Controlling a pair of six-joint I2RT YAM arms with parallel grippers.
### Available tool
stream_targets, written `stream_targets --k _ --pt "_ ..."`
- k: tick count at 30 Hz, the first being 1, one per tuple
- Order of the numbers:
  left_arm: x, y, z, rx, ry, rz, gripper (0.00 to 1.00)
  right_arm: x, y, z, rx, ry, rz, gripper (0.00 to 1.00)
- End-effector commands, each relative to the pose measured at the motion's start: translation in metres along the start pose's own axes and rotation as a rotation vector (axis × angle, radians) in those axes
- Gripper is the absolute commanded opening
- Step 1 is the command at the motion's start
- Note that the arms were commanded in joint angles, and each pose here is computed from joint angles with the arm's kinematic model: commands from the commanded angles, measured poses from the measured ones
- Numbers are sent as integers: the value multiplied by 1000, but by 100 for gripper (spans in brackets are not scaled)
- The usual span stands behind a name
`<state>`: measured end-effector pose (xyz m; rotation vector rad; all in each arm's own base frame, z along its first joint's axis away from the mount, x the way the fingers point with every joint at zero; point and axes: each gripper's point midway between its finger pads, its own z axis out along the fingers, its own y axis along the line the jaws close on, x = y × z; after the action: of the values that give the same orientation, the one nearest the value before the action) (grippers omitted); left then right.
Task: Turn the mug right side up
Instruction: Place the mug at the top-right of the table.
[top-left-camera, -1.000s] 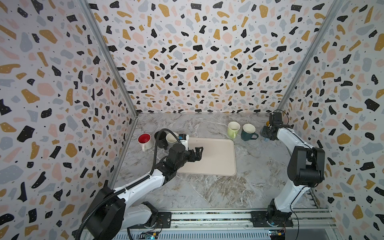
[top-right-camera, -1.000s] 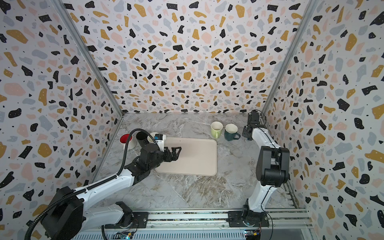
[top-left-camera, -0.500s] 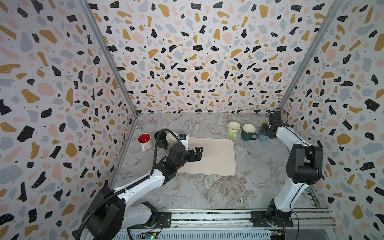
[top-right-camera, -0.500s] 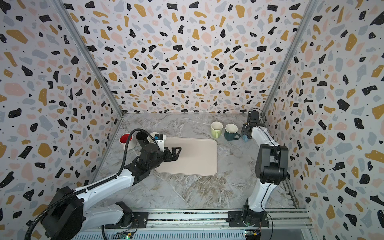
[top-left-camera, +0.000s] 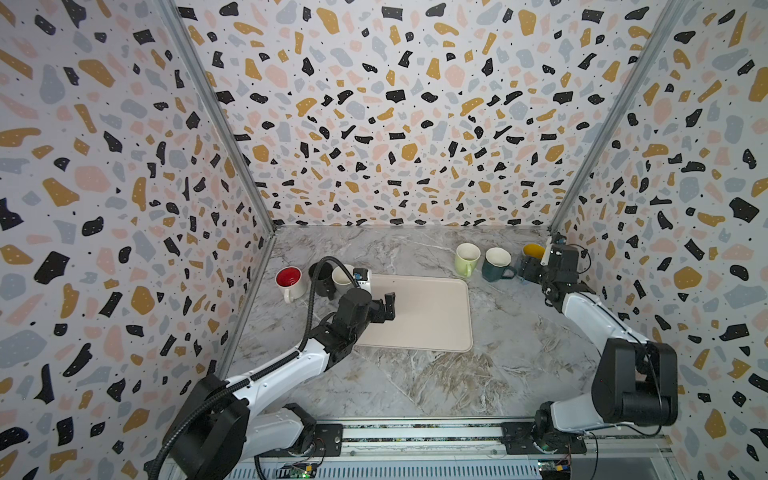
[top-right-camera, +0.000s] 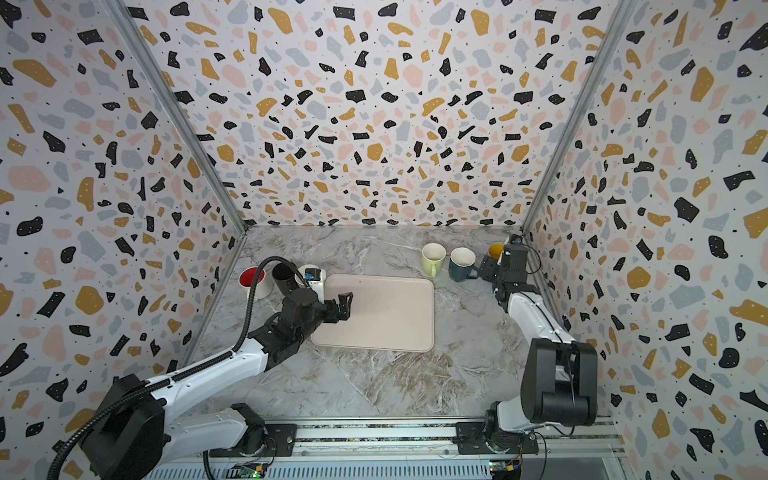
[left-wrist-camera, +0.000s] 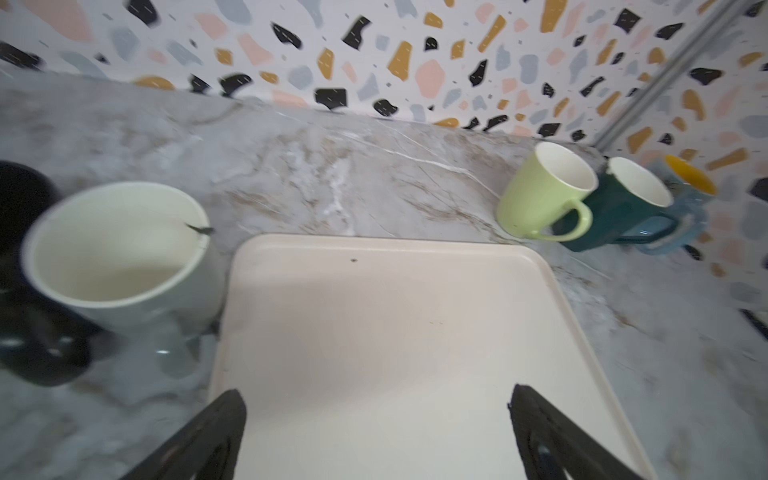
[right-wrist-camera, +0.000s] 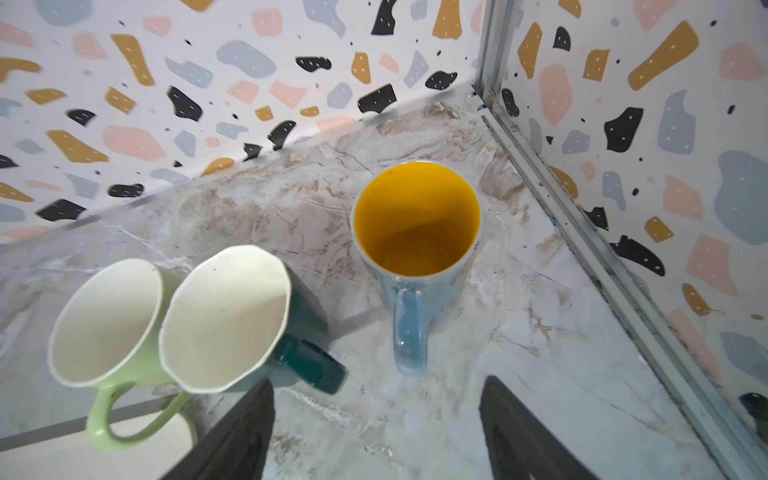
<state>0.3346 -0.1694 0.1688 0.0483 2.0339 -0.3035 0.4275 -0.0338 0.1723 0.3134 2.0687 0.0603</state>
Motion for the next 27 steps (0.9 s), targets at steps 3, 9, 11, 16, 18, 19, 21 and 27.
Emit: stream_targets --k 3,9,11,16,18,19,21,27 --pt "-54 76 -29 -439 -243 66 100 -4 13 -14 -100 -223 31 81" --pt "-60 124 -43 -666 -353 90 100 38 9 7 -115 -175 112 82" --pt "-60 137 -41 -720 -353 112 100 37 3 4 -74 -199 103 85" --pt "-47 158 -14 -747 -288 153 100 27 -6 -30 4 -372 31 86" --pt "-40 161 -4 -733 -271 164 100 25 -8 -42 32 -406 -9 86" --pt "-40 160 0 -721 -258 177 100 28 -16 -47 100 -409 -28 86" --pt "-41 154 8 -669 -246 195 100 33 -32 -51 181 -401 6 87" --pt "-45 162 9 -635 -257 174 100 32 -27 -42 150 -371 -16 87"
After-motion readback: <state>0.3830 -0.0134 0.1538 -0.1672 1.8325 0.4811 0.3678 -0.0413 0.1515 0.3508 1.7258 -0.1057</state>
